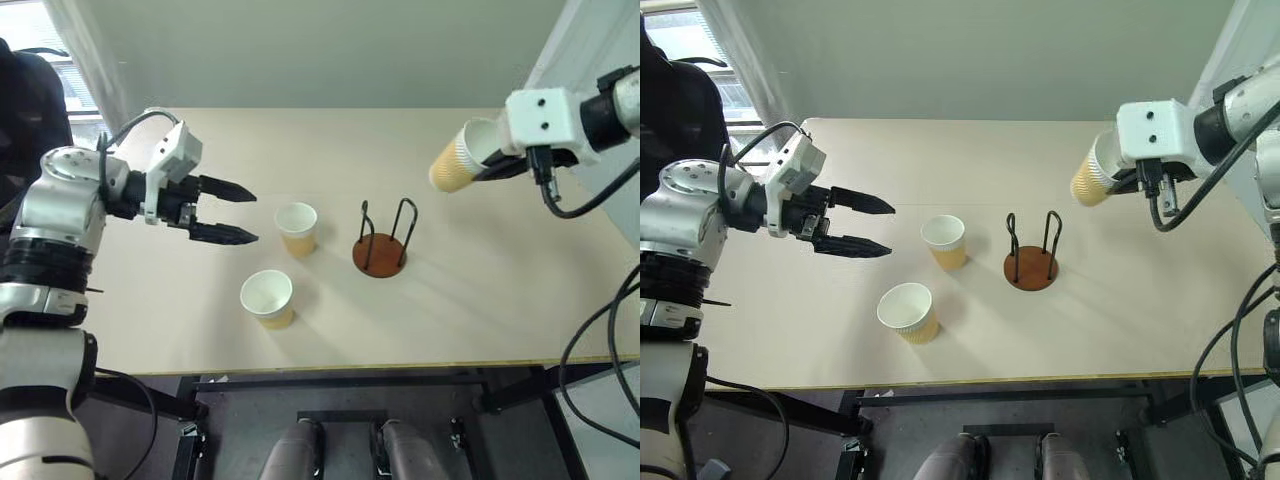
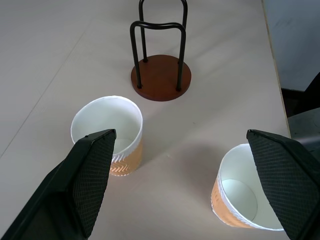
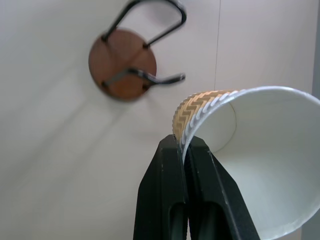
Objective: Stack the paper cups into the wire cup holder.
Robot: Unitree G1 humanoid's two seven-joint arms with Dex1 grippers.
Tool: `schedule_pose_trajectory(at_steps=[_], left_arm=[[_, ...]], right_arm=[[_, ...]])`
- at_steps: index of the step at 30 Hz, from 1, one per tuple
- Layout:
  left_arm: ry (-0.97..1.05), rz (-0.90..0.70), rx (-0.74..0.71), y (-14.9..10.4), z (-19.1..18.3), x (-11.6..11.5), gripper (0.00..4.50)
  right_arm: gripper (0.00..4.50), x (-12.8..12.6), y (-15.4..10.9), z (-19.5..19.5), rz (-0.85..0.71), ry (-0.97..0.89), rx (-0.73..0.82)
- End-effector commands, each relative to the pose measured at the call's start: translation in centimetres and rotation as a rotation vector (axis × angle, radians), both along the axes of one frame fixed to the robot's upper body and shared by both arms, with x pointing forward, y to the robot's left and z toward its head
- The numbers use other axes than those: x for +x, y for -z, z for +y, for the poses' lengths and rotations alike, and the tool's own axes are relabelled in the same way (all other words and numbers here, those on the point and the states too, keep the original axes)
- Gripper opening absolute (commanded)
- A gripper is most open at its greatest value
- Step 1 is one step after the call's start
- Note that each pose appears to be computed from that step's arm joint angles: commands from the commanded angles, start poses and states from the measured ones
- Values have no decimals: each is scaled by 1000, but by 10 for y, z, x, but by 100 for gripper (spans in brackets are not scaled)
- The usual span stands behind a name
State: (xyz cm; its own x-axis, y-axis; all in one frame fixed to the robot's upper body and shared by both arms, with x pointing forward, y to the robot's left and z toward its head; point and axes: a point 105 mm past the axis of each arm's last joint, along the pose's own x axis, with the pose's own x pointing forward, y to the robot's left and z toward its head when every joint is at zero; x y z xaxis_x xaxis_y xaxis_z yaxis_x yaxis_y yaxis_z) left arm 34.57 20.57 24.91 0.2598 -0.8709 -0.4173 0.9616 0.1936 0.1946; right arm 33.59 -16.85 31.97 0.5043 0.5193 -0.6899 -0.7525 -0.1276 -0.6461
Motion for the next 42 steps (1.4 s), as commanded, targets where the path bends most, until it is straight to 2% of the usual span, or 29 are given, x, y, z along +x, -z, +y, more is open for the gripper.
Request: schedule_pose_trajectory(at_steps=[1,10,17,42], left_arm=[[48,-46,-6,-16,-3,-4,450],[50,-42,-4,-15,-3,-5,450],[49,-39,-6,-15,-2,-7,450],[46,-36,-7,-17,-3,-8,450]], right_arm=[[2,-15,-15,25,-26,-101,38],[2,-16,5,50,46,-191,17],[2,-6,17,51,55,-208,-46],[2,4,30,62,-32,-314,-220]])
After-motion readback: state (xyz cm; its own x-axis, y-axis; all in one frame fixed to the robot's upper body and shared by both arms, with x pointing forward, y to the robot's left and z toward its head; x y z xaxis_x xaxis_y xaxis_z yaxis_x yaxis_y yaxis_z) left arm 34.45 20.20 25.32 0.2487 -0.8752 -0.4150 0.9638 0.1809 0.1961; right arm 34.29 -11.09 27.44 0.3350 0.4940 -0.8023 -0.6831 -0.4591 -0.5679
